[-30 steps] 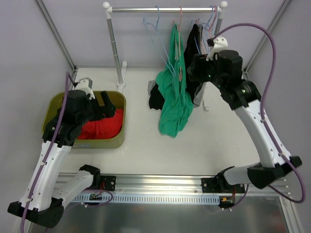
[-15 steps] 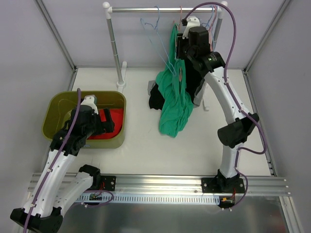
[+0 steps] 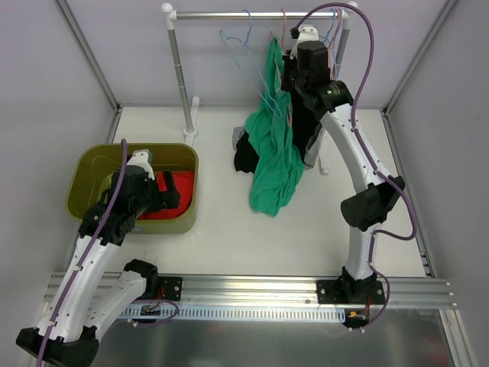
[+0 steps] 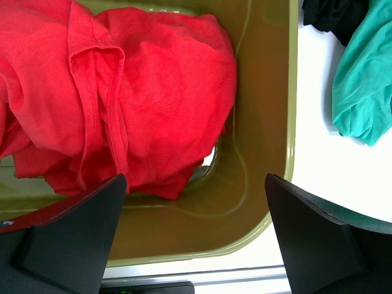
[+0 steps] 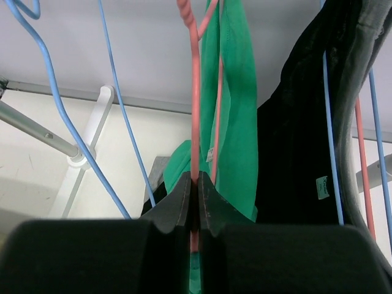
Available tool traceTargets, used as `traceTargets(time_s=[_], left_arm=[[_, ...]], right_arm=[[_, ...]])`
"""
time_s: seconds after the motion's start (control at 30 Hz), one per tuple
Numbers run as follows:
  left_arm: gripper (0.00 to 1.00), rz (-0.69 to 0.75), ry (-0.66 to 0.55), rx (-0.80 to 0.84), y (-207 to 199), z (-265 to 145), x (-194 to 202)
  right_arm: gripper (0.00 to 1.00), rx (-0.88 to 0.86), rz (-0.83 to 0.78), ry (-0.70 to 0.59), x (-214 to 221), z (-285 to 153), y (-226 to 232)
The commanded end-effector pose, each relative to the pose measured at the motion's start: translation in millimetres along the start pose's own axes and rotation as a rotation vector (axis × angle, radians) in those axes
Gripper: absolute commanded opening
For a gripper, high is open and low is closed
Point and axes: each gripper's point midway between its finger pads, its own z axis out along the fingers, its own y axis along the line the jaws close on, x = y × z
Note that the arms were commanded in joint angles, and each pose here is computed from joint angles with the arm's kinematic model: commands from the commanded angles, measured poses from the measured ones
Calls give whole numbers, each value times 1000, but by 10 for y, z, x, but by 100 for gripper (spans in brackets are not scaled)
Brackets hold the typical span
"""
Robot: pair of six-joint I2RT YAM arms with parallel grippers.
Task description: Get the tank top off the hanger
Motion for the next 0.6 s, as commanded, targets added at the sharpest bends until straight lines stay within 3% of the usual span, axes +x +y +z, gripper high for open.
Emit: traceTargets(time_s=[0.0,0.2,0.47,0.53,0.57], left_arm=[[99,-4,-38,0,0,-6,-76],[99,-21,-55,80,-164,-64,-177],[99,-69,-197,337,-709,-535,-774],[99,-55,-223,407,-891,-622,-923],[99,-45,-262,438,-976,-732,-1060]], right_arm=[[0,2,90,-221,-785,-510,-31],[0,-63,102,-299,-1045,-1136,-35],[0,-122,70,-218,-499,-1556,-118],[0,-138,64,-247,-492,-1874,-155],[0,-138,59,-206,-273,-1869,-180]])
